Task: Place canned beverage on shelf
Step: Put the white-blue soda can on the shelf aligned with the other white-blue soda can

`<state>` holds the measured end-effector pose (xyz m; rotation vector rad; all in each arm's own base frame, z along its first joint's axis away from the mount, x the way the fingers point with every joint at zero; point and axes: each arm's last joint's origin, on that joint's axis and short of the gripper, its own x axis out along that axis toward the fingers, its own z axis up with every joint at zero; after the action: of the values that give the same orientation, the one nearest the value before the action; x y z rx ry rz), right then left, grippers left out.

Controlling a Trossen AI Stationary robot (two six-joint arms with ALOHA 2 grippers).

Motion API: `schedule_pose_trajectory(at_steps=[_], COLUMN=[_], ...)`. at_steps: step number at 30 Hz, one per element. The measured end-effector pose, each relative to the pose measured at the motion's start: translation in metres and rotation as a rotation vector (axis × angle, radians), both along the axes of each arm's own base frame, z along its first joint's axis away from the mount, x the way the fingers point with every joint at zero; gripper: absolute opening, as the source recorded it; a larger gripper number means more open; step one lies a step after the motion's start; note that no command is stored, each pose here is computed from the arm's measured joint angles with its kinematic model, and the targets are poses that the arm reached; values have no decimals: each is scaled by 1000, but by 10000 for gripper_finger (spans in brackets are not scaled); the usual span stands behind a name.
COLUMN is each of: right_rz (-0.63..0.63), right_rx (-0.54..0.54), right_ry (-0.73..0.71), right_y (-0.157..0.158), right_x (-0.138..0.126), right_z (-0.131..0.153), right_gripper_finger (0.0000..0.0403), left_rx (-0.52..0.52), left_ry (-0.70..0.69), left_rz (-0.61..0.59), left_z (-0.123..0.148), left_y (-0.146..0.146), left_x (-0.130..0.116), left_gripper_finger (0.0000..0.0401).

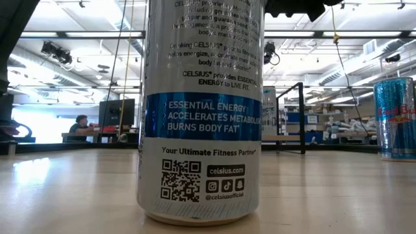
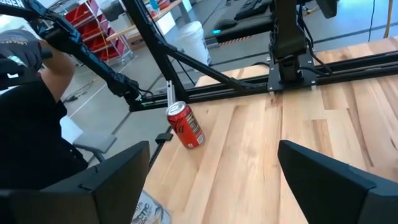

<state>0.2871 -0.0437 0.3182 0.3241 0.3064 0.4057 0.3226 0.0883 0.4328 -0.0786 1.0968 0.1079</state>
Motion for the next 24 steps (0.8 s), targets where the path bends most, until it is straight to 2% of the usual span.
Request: schedule_pose_trajectory(at_steps=[5,10,15,24], right_rz=[-1,-52,-126,-50], right_rx=[-2,-26,53,164], right_ry=[-2,-122,-181,-135], right_y=[0,-2,1,22], right_x=[0,3,6,8], right_z=[0,12,22,22], right_gripper_finger=[364,364,364,364], left_rx=[0,-1,-3,-5], left_ry=[0,0,0,-6], left_rz=[0,0,5,6], left_z=[0,0,0,2], left_y=[0,0,0,-2], left_x=[0,0,0,-2], left_gripper_finger=[316,316,316,316])
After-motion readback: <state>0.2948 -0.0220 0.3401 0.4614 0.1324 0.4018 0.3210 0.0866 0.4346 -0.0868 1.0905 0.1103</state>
